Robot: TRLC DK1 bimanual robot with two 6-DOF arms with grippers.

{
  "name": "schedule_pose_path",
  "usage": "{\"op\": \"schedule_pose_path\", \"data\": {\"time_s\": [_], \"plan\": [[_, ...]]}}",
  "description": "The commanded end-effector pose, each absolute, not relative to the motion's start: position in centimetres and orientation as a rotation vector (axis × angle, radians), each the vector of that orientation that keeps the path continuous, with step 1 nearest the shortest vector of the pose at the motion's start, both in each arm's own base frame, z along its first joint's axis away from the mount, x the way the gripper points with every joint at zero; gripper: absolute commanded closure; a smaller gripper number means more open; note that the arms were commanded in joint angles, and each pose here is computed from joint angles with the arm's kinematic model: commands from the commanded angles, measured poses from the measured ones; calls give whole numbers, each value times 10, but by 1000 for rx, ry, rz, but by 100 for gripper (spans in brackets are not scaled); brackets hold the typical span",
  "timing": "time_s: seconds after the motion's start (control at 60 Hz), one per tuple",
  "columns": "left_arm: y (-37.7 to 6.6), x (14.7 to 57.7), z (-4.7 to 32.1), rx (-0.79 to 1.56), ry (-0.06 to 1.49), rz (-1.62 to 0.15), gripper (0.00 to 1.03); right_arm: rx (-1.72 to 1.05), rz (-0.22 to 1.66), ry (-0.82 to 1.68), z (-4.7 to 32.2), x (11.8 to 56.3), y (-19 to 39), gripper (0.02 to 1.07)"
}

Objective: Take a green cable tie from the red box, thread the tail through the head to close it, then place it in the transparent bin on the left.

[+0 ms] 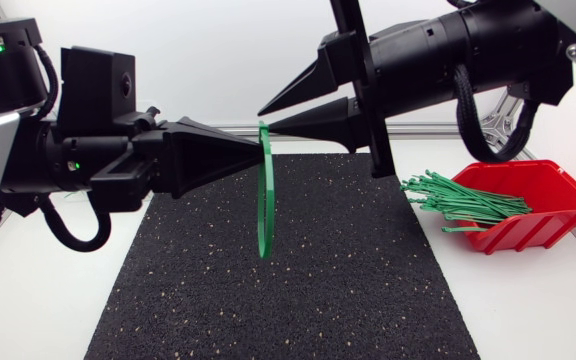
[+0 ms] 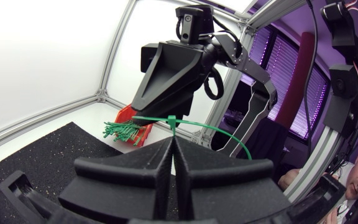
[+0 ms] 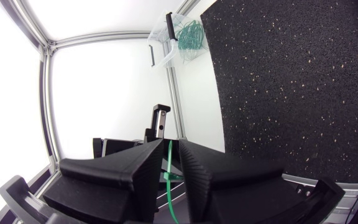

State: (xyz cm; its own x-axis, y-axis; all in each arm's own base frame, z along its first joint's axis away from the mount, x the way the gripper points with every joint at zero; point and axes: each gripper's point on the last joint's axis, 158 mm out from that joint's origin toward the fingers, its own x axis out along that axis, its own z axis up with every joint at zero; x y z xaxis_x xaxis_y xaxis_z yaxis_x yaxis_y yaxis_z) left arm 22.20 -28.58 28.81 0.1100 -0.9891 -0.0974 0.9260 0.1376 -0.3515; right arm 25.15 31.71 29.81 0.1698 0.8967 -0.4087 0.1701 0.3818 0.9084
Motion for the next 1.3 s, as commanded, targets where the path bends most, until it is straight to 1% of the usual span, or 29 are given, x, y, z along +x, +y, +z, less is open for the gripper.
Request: {"op": "schedule_pose_path", "data": {"time_s": [0.0,0.05,0.167,0.35,0.4,0.817,1.1,1.283], "plan": [[-288,224,294,-204,309,-1433,100,1069,721,1327,302,242,319,82],[-288,224,294,-204,309,-1433,100,1068,726,1327,303,242,320,84],[-287,226,292,-205,310,-1426,100,1068,724,1324,303,242,320,96],[-286,225,292,-202,306,-1424,100,1069,724,1321,303,243,321,97],[-285,226,292,-201,304,-1423,100,1069,725,1317,304,243,321,101],[-285,218,292,-158,274,-1414,100,1067,718,1308,305,245,321,101],[-290,191,303,-116,236,-1447,100,1062,643,1313,279,270,329,101],[-288,179,312,-111,218,-1465,100,1056,626,1321,269,274,332,101]]}}
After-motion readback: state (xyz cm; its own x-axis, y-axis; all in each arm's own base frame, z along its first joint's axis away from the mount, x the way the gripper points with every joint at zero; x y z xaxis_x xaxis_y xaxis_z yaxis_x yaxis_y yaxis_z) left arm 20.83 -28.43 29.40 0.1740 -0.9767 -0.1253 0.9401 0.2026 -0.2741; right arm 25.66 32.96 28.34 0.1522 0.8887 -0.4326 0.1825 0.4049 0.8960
